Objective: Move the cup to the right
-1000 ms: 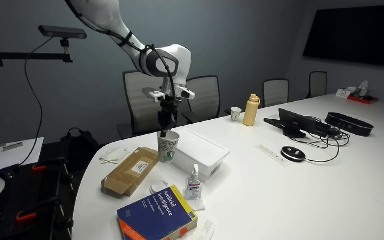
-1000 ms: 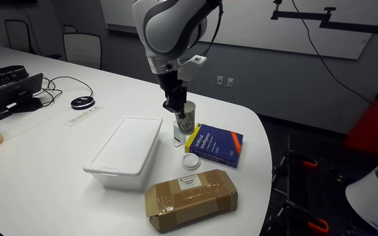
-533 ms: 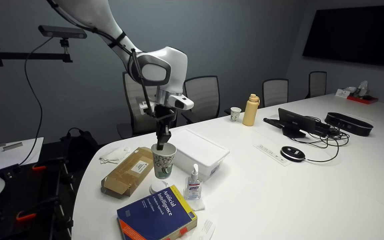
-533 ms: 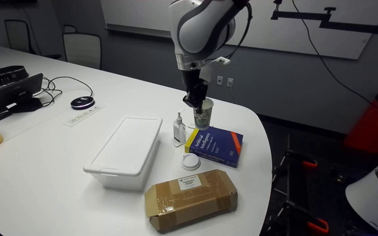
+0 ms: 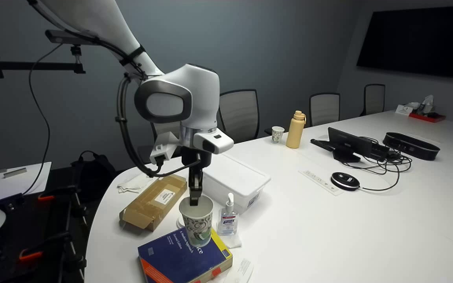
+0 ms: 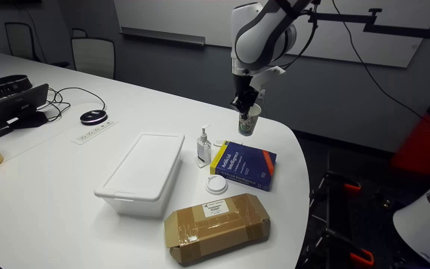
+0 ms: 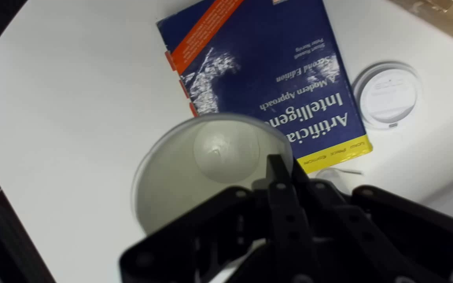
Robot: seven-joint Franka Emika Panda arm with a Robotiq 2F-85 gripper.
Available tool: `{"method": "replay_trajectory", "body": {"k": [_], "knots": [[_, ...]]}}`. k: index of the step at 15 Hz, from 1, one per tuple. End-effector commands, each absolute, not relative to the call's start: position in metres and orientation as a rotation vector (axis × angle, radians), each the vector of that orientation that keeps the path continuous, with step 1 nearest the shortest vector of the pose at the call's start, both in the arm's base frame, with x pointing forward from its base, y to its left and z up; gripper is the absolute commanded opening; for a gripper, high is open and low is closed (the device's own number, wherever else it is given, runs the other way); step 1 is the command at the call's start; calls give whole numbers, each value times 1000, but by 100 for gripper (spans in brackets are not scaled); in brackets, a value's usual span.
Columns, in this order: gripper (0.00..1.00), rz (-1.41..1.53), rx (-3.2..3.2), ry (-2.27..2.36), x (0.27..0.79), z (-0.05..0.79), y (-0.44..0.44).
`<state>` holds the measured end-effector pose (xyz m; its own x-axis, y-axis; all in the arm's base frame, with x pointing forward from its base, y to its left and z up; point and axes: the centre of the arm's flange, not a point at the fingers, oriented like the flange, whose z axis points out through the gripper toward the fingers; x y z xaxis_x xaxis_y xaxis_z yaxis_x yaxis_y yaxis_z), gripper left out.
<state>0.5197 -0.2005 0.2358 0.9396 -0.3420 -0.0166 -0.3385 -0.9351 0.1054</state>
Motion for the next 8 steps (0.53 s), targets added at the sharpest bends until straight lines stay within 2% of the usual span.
{"method": "replay_trajectory", "body": {"k": [1,8], "knots": [[1,28,2971,-616,502,235,-233],[1,53,2928,-804,475,199,-287]]}}
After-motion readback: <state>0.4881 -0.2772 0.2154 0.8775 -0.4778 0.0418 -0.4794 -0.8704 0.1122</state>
